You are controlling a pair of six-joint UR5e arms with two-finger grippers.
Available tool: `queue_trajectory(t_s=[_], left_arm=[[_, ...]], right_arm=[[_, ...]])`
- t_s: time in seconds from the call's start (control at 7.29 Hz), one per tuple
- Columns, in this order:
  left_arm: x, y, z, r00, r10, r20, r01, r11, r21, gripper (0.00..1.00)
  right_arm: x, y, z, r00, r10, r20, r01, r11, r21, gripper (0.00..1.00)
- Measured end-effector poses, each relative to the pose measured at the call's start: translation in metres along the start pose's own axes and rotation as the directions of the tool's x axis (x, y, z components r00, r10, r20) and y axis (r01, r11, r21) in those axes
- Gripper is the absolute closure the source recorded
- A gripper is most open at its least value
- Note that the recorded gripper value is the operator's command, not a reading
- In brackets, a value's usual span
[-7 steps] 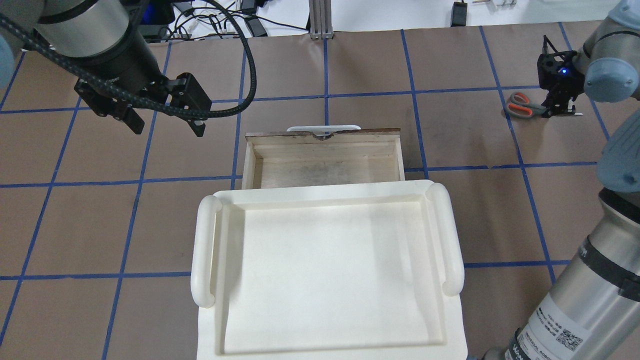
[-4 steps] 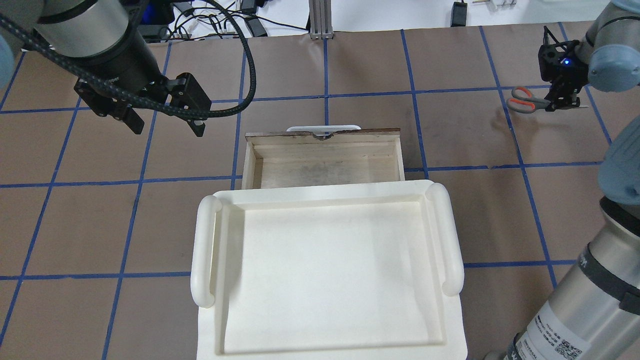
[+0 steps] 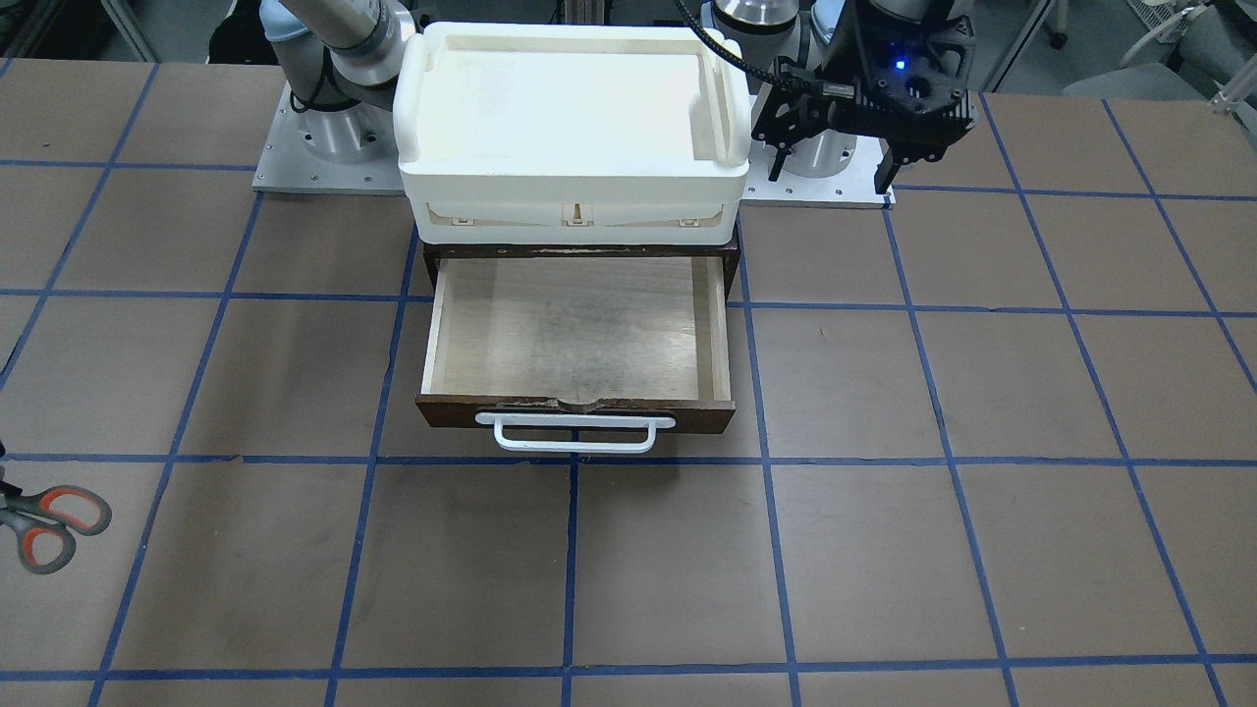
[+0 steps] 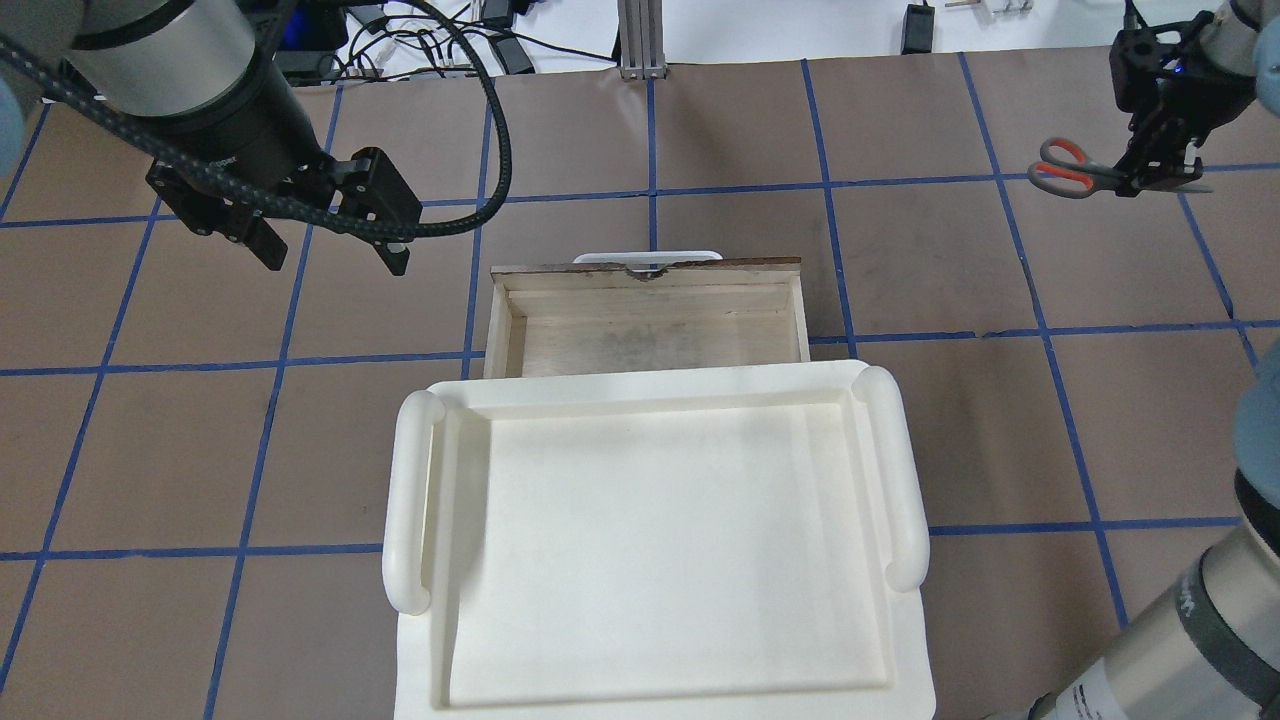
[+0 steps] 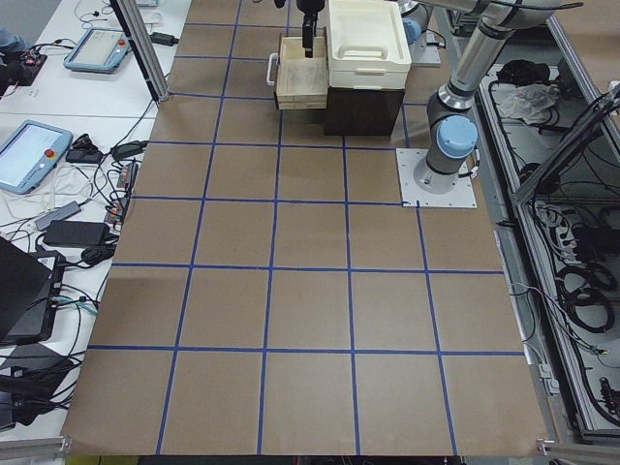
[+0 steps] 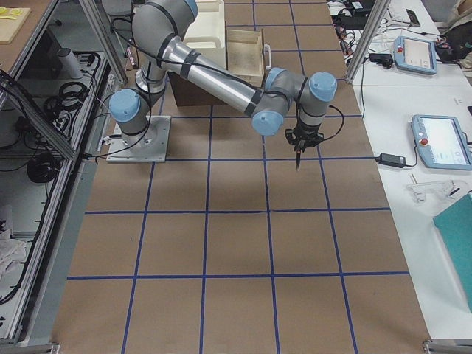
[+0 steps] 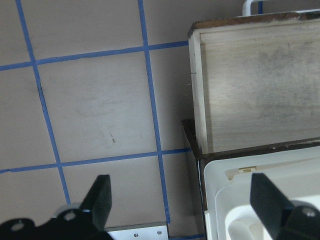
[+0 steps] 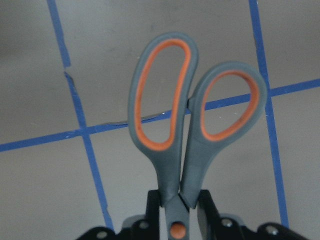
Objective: Put scissors in drawer and close it
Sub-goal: 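Lift the scissors and carry them with the right gripper over the drawer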
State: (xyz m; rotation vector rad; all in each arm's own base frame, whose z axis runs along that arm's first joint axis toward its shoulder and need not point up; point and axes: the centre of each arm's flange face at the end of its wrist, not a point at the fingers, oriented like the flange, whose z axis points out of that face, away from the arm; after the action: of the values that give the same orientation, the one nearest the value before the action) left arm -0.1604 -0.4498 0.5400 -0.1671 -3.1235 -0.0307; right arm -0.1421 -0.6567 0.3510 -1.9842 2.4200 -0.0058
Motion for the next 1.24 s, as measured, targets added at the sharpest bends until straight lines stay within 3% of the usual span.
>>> queue_trajectory(t_s=[0.27,0.55,0.96,1.24], left_arm=[[0.0,0.0,0.0,1.0,0.0,0.0,0.0,1.0,-0.001,0.0],[0.0,0.0,0.0,1.0,0.001,0.0,-0.001,1.0,-0.001,0.0],[0.001,0.001,0.0,1.0,0.001,0.0,-0.001,1.0,0.0,0.0],[0.0,0.001,-0.001,1.0,0.0,0.0,0.0,1.0,0.001,0.0]], right_arm=[[-0.045,-0.073,-0.063,0.999,0.041,0.027,-0.042,0.999,0.025,1.0],[-0.094,-0.16,-0.099,0.995,0.08,0.055,-0.081,0.996,0.028,1.0],[-0.162,-0.299,-0.105,0.99,0.119,0.081,-0.119,0.993,0.003,1.0],[-0.2,-0.359,-0.097,0.996,0.041,0.084,-0.041,0.999,-0.003,1.0]])
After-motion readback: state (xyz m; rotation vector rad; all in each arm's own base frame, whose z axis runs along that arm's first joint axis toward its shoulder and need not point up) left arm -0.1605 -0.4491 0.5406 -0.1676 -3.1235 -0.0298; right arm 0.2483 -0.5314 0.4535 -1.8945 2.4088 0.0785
